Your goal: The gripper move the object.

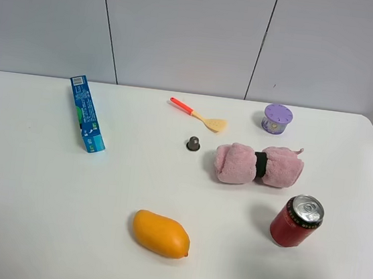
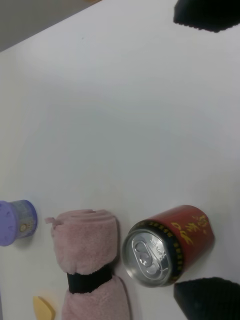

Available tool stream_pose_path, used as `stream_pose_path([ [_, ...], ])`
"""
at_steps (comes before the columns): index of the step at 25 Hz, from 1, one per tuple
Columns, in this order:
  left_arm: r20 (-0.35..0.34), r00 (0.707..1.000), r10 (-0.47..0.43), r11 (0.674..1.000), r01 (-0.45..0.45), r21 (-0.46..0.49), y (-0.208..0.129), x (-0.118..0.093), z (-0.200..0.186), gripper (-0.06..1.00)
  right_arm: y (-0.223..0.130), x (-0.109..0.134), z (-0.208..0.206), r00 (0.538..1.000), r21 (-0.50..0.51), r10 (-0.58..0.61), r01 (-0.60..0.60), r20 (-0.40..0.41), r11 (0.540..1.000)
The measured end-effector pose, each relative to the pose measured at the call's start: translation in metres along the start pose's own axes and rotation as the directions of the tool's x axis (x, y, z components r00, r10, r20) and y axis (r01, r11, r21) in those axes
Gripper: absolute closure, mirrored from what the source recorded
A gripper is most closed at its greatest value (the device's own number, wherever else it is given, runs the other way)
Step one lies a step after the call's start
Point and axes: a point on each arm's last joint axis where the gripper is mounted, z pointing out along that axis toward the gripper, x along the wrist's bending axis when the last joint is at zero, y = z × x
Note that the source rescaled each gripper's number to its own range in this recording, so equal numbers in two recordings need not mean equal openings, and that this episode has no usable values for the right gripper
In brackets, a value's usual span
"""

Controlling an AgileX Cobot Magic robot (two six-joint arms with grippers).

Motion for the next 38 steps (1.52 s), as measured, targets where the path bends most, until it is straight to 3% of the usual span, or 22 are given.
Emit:
stream_pose_path([
  [4,0.012,0.999,-0.053,0.998,0.053,-0.017,-0.035,-0.007,-0.029,-0.05,0.000,0.000,0.000,1.000,0.000,0.000,0.000,0.000,1.000],
  [11,0.015,0.997,-0.070,0.995,0.071,-0.063,-0.092,-0.017,-0.061,-0.05,0.000,0.000,0.000,1.000,0.000,0.000,0.000,0.000,1.000],
  [20,0.019,0.997,-0.080,0.995,0.081,-0.052,-0.147,-0.025,-0.061,-0.05,0.000,0.000,0.000,1.000,0.000,0.000,0.000,0.000,1.000],
  [31,0.010,0.994,-0.104,0.994,0.105,-0.011,-0.160,-0.025,-0.053,-0.05,0.000,0.000,0.000,1.000,0.000,0.000,0.000,0.000,1.000],
  [38,-0.011,0.992,-0.122,0.990,0.121,-0.066,-0.165,-0.024,-0.061,-0.06,0.000,0.000,0.000,1.000,0.000,0.000,0.000,0.000,1.000],
])
